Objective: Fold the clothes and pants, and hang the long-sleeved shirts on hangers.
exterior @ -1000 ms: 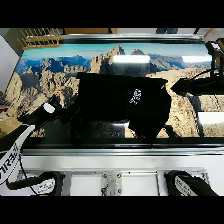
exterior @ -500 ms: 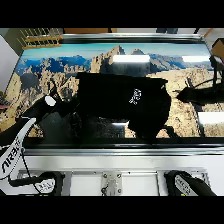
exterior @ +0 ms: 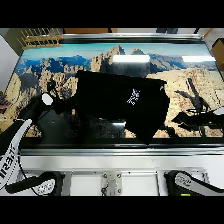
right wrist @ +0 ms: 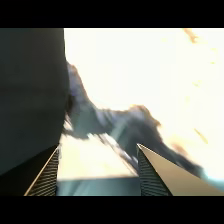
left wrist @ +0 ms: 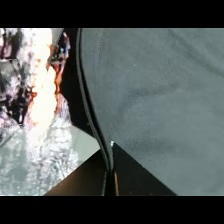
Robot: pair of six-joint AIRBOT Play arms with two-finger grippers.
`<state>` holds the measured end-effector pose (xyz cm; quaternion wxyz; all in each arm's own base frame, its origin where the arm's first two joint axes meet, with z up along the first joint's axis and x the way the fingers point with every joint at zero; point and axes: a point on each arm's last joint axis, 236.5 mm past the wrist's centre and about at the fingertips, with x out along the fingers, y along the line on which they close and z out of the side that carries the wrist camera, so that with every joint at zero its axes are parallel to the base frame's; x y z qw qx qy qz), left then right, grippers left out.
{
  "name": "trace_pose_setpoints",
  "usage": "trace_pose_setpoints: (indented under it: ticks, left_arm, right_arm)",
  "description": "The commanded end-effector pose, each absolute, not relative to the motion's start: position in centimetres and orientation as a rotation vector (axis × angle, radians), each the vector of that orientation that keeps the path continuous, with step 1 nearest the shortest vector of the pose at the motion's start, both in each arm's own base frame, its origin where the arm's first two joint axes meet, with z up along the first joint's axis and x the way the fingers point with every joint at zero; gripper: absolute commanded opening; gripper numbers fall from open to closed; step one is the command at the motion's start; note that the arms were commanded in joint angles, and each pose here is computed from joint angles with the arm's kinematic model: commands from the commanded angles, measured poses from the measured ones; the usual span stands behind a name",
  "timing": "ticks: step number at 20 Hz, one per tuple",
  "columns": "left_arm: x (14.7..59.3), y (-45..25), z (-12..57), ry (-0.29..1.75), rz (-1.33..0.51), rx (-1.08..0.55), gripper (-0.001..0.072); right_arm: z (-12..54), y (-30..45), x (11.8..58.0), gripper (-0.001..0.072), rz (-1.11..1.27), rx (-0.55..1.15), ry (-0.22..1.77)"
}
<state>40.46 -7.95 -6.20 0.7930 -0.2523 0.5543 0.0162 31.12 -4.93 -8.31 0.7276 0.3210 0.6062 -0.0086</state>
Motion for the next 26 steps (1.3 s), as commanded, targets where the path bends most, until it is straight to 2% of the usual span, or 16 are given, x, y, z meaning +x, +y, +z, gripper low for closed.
trace_pose_setpoints:
  ticks: [1, 9, 11, 14, 16, 19, 22, 24, 26]
  left_arm:
    - [40.6, -8.0, -5.9, 1.183, 0.031, -0.535, 0.0004]
    - [40.6, -8.0, -5.9, 1.183, 0.031, -0.534, 0.0004]
    - [40.6, -8.0, -5.9, 1.18, 0.031, -0.534, 0.0004]
    - [40.7, -7.9, -5.9, 1.179, 0.032, -0.534, 0.0004]
    - [41.1, -7.3, -5.5, 1.163, 0.042, -0.545, 0.0004]
    - [44.0, -5.9, 0.5, 1.049, 0.015, -0.541, 0.0004]
    - [46.6, -5.3, 14.6, 0.736, -0.063, -0.516, 0.0004]
    - [45.2, -5.3, 25.8, 0.502, -0.122, -0.497, 0.0004]
    - [41.2, -5.3, 35.8, 0.281, -0.173, -0.477, 0.0004]
  right_arm:
    - [-10.8, -1.9, 33.5, 0.0506, 0.091, 0.807, 1.291]
    - [-12.4, 2.4, 35.0, 0.0499, 0.174, 0.694, 1.302]
    - [-12.2, 2.6, 35.1, 0.0197, 0.199, 0.663, 1.297]
    - [-11.7, 1.9, 35.7, 0.001, 0.2, 0.623, 1.283]
    - [-9.9, 1.3, 36.9, 0.0009, 0.21, 0.567, 1.242]
    - [-2.1, -0.4, 40.1, 0.0009, 0.258, 0.383, 1.109]
    - [12.2, -0.9, 43.3, 0.0009, 0.285, 0.234, 0.822]
    - [23.0, -0.9, 43.2, 0.0008, 0.265, 0.158, 0.596]
    - [32.7, -0.1, 40.5, 0.0009, 0.254, 0.067, 0.387]
